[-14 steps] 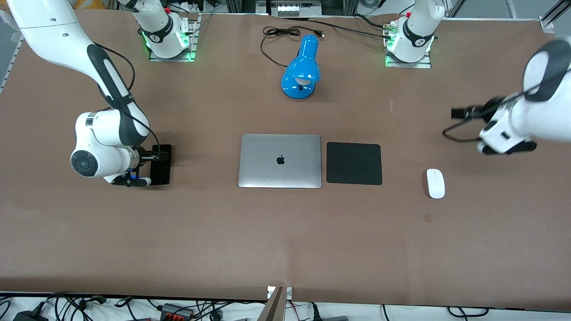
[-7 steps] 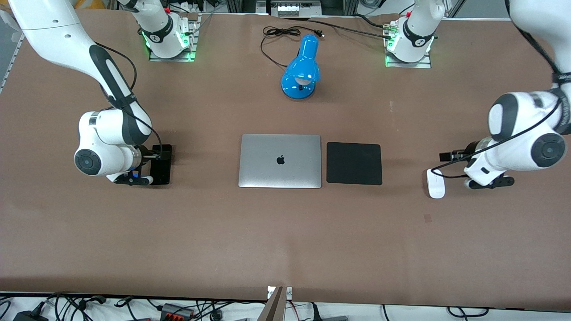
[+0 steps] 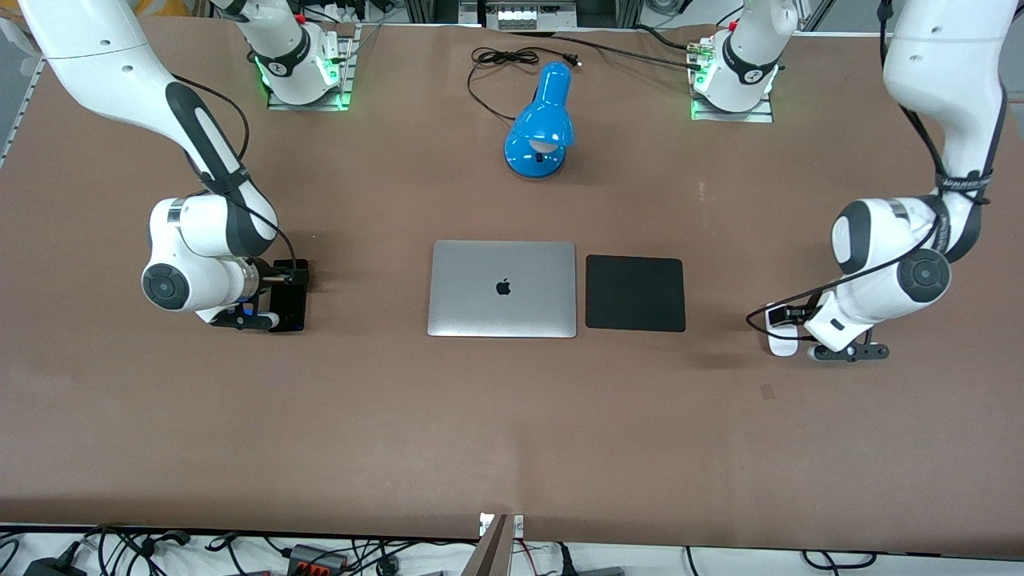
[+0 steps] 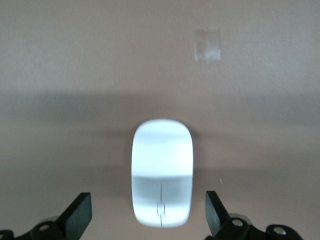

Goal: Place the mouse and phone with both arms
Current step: 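Grasp the white mouse with the left gripper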

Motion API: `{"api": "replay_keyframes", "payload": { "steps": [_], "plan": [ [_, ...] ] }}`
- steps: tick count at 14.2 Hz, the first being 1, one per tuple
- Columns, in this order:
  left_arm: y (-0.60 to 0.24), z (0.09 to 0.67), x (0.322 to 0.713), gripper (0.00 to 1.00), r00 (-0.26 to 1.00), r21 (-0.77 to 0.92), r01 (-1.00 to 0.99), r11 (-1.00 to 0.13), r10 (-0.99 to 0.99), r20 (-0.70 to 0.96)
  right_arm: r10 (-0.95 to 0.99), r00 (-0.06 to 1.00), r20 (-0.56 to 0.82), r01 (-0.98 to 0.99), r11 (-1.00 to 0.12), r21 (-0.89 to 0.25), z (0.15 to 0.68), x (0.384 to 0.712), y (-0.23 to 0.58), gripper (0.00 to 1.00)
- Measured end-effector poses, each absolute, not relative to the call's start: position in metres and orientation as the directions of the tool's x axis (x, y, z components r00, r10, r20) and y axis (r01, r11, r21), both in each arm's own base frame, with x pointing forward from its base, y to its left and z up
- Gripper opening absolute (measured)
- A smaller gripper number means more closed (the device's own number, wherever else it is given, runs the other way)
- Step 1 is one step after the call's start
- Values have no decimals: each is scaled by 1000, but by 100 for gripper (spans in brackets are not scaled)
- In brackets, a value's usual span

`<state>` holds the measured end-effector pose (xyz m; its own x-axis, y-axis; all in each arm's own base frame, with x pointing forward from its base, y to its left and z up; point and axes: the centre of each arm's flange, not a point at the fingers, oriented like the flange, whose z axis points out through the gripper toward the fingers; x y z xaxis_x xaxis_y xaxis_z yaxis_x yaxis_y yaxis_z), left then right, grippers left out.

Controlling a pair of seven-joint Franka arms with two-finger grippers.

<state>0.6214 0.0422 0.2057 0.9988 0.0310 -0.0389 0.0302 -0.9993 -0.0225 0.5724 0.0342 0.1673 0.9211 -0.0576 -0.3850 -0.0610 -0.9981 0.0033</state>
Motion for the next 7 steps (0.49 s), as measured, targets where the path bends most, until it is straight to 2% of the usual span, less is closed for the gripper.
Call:
{"api": "replay_keyframes", "payload": {
  "steps": [3,7],
  "plan": [
    [48,180,622,100,999,-21,33,-999,34,-16,-58,922,-382,-61,-998,3,166,572,35,100],
    [42,178,624,100,1000,-16,24,-1000,24,-5,-58,924,-378,-62,-998,3,165,571,35,100]
  ]
}}
